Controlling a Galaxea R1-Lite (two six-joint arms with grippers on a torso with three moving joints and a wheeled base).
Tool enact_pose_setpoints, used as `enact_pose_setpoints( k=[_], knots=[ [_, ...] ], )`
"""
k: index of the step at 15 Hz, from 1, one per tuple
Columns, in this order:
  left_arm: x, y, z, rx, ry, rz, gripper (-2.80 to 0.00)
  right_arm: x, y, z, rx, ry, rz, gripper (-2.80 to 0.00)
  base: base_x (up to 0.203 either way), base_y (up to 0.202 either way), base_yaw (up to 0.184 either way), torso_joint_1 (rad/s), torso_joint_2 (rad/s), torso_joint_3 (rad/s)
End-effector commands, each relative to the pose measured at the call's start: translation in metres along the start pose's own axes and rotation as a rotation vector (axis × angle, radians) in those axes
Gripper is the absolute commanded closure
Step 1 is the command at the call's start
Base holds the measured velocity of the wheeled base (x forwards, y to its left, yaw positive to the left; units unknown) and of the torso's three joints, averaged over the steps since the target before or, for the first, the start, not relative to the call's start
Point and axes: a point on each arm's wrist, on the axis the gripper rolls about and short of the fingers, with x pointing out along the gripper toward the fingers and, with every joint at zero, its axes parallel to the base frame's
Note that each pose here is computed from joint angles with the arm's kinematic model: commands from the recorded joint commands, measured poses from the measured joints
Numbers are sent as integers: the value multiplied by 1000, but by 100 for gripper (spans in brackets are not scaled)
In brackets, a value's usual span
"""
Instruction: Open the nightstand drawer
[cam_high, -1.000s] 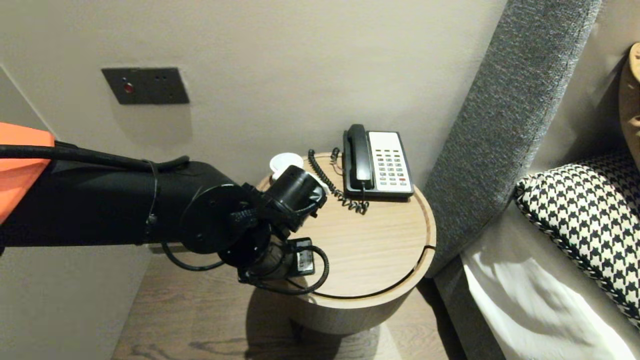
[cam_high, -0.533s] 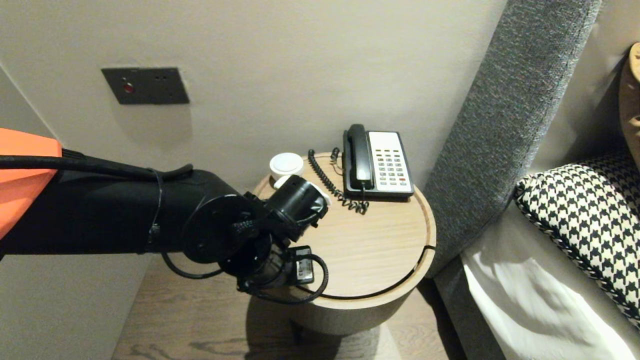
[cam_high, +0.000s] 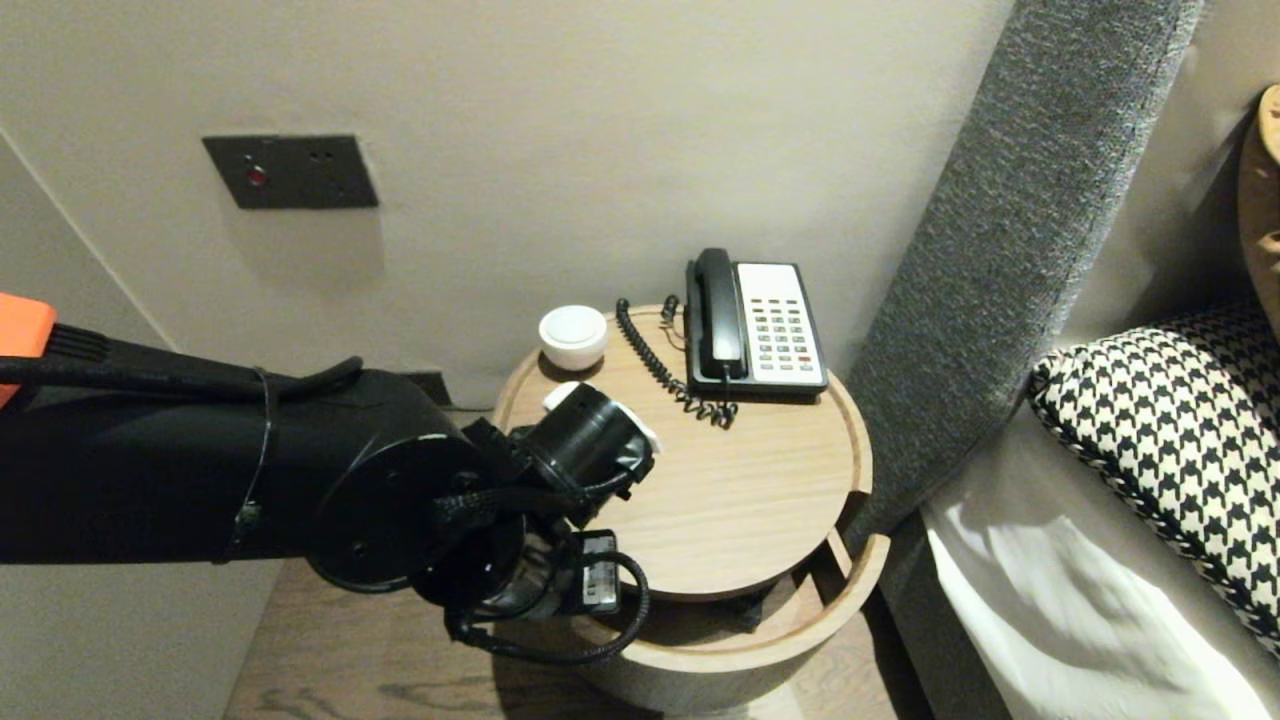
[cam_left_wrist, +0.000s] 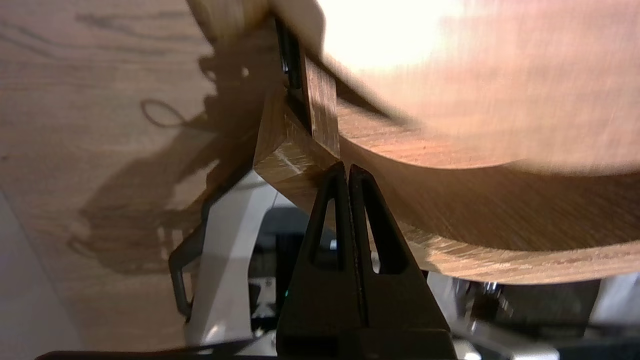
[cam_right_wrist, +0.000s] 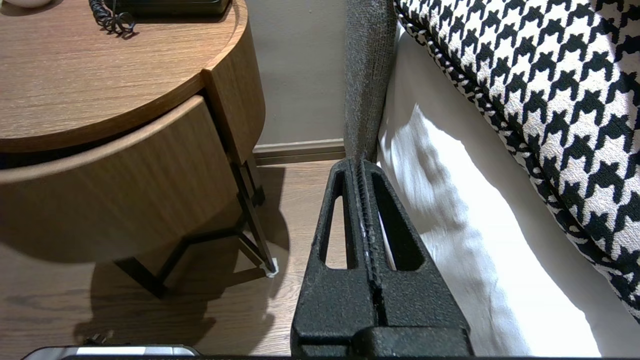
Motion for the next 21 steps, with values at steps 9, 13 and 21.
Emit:
enact_pose_setpoints(
  k=[9, 13, 21],
  knots=[
    [-17, 9, -54, 102, 57, -33, 0, 2, 0, -11, 0, 40, -1, 0, 0, 0, 0, 0, 0, 0],
    [-21, 10, -71, 155, 82, -39, 0, 2, 0, -11, 0, 40, 0, 0, 0, 0, 0, 0, 0, 0],
    [-23, 6, -96, 232, 84, -66, 0, 2, 0, -11, 0, 40, -1, 0, 0, 0, 0, 0, 0, 0]
  ],
)
